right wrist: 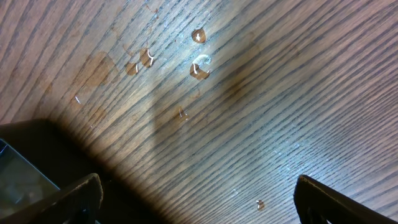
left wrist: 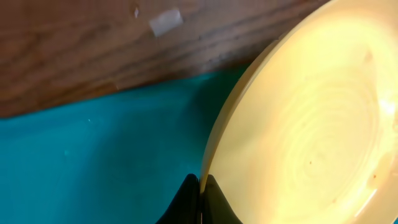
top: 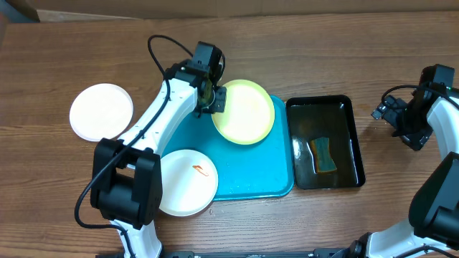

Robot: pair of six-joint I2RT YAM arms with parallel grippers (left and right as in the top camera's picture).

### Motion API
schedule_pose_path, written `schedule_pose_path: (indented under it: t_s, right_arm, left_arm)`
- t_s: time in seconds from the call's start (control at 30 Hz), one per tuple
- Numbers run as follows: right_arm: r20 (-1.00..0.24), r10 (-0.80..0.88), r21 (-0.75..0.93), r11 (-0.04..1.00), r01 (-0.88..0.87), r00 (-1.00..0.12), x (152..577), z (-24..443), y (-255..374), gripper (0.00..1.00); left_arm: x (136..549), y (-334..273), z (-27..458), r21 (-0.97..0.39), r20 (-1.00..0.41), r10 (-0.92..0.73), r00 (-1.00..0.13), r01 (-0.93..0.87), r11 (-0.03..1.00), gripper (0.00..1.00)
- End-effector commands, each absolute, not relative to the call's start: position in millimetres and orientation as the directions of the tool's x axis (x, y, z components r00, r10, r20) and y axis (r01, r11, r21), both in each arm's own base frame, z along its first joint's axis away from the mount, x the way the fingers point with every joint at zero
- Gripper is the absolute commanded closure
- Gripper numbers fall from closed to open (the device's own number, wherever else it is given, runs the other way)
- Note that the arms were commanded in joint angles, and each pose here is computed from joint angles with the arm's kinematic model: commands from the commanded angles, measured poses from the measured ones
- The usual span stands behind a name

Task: Clean dirty plates on tray and stack at the side
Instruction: 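Lift the yellow plate off the tray with the left gripper, then swing the yellow plate over to the white plate left of the tray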

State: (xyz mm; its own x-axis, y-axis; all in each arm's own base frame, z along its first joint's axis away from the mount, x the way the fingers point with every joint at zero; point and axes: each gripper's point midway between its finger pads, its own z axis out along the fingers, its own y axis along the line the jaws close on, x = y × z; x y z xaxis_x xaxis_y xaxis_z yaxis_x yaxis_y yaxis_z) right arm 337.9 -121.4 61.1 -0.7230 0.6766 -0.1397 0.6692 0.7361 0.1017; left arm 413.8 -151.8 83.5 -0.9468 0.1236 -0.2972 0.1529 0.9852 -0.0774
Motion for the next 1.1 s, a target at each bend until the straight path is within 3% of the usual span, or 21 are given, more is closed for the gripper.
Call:
schedule_pose_path:
  t_s: [0.0, 0.27, 0.43, 0.7, 1.07]
  right_arm:
    - [-0.143, 0.677, 0.108, 0.736, 0.669, -0.722, 340.1, 61.8, -121.4, 0.0]
    - [-0.143, 0.677, 0.108, 0.736, 0.669, -0.722, 340.1, 61.8, -121.4, 0.0]
    - [-0.143, 0.677, 0.108, 0.736, 0.669, -0.722, 340.1, 61.8, -121.4, 0.0]
    - [-0.143, 0.677, 0.108, 0.736, 0.668, -0.722, 340.1, 61.8, -121.4, 0.0]
    - [-0.143, 0.677, 0.108, 0.736, 0.668, -0.722, 340.1, 61.8, -121.4, 0.0]
  left_arm:
    - [436.5, -150.9, 110.6, -0.032, -0.375, 0.143, -0.916, 0.167, 0.985, 0.96]
    - [455.8, -164.3, 154.5, -0.042, -0.465, 0.15, -0.873, 0.191, 0.981, 0.96]
    - [462.4, -177.1, 170.8, 0.024, -0.524, 0.178, -0.833, 0.195, 0.98, 0.96]
    - [455.7, -218.7, 190.9, 0.235, -0.617, 0.298, -0.728, 0.19, 0.953, 0.96]
    - [426.1, -289.0, 258.6, 0.588, -0.697, 0.562, -0.446, 0.095, 0.804, 0.96]
